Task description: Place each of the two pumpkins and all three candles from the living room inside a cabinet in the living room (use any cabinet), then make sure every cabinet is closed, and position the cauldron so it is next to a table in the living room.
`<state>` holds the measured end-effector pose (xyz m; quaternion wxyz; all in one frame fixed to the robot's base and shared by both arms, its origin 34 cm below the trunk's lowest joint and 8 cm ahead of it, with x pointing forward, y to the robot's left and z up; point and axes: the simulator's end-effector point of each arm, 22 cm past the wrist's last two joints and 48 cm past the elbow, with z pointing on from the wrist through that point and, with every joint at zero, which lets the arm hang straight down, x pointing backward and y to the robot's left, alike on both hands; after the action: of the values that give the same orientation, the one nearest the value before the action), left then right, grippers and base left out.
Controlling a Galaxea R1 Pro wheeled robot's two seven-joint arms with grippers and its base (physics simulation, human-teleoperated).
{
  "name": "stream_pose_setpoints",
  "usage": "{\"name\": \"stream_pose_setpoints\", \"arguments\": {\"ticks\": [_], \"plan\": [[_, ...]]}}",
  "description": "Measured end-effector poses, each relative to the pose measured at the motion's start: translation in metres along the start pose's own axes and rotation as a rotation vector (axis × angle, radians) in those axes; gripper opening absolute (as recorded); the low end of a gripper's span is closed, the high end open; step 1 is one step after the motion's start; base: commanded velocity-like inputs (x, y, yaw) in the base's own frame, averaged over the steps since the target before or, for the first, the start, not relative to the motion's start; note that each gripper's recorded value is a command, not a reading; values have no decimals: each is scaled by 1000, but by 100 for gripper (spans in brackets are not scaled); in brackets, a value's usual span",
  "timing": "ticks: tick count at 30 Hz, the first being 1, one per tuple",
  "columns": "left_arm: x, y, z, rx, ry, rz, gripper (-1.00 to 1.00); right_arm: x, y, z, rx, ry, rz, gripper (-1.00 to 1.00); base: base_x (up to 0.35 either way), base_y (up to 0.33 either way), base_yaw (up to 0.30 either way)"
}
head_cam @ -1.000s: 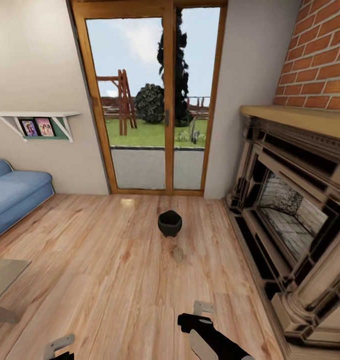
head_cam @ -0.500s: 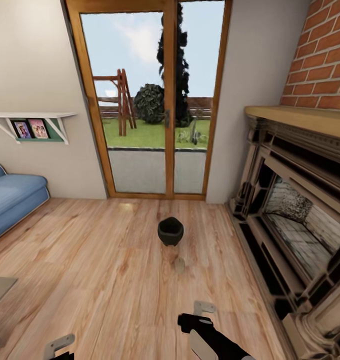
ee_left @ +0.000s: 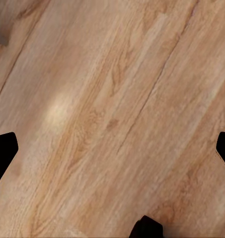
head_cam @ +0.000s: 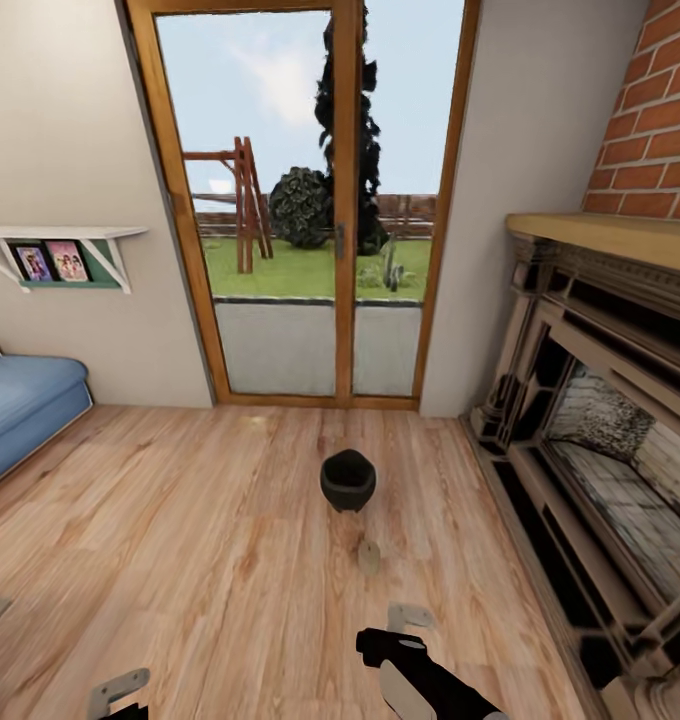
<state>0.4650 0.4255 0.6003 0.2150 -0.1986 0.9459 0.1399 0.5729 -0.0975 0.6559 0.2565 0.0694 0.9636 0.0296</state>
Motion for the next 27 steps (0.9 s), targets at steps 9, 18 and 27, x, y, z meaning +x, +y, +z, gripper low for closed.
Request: {"name": "stream_pose_setpoints", "arguments": {"ticks": [9, 18, 27], "plan": [[0, 0, 0, 2, 3, -4, 100, 0, 0, 0, 0, 0, 0, 100, 333, 62, 0], [-79, -24, -31, 78, 52, 19, 100, 12, 3, -2, -2, 91, -34, 100, 305, 3, 0], [-140, -44, -67, 172, -4, 27, 100, -24, 13, -9, -20, 172, -94, 100, 288, 0, 0]]}}
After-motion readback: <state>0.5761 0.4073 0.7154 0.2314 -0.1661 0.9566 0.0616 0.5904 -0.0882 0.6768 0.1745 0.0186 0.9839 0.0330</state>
